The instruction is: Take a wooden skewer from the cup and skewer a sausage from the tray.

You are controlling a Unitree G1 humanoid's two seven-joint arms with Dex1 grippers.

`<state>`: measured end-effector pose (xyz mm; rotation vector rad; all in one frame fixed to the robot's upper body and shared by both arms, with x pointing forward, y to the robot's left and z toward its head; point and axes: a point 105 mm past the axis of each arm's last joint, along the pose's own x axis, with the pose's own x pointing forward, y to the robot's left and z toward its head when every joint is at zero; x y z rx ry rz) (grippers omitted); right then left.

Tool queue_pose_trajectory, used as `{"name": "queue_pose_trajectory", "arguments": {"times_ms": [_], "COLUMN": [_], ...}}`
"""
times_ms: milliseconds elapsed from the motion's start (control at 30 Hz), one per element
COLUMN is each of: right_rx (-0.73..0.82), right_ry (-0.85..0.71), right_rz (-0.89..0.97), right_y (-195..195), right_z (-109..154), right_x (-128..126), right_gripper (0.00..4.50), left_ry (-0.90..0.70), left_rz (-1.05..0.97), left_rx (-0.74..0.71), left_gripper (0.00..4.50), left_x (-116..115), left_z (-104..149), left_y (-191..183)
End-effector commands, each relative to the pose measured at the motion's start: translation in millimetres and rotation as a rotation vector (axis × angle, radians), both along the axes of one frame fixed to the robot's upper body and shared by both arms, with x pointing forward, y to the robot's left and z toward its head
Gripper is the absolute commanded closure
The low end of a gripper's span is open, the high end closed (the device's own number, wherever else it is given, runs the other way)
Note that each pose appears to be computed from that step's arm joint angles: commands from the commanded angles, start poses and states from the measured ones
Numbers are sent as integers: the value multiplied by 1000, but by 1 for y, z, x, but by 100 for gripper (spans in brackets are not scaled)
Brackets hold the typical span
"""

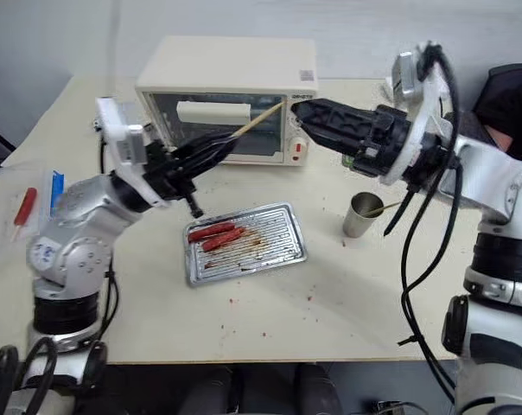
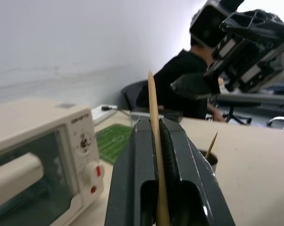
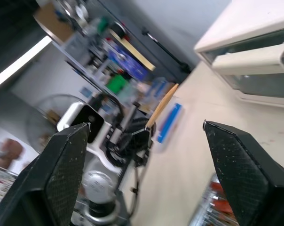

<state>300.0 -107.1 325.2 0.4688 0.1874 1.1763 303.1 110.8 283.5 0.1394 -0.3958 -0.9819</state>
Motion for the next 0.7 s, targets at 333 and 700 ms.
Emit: {"name": "queue_pose_trajectory", "arguments": {"times_ms": [333, 700], "right_rx": [-678, -710], "right_ry": [-648, -706], "right_rz": [123, 421], "right_y": [63, 120], "right_z": [-71, -114], "right_x": [26, 22], "right_gripper": [68, 234], "left_ry": [119, 248], "left_rz": [227, 443], "left_rx": [206, 260], "left_gripper": [450, 450], "left_x": [-58, -88], "left_z": [-17, -40], "left_y": [81, 142]}}
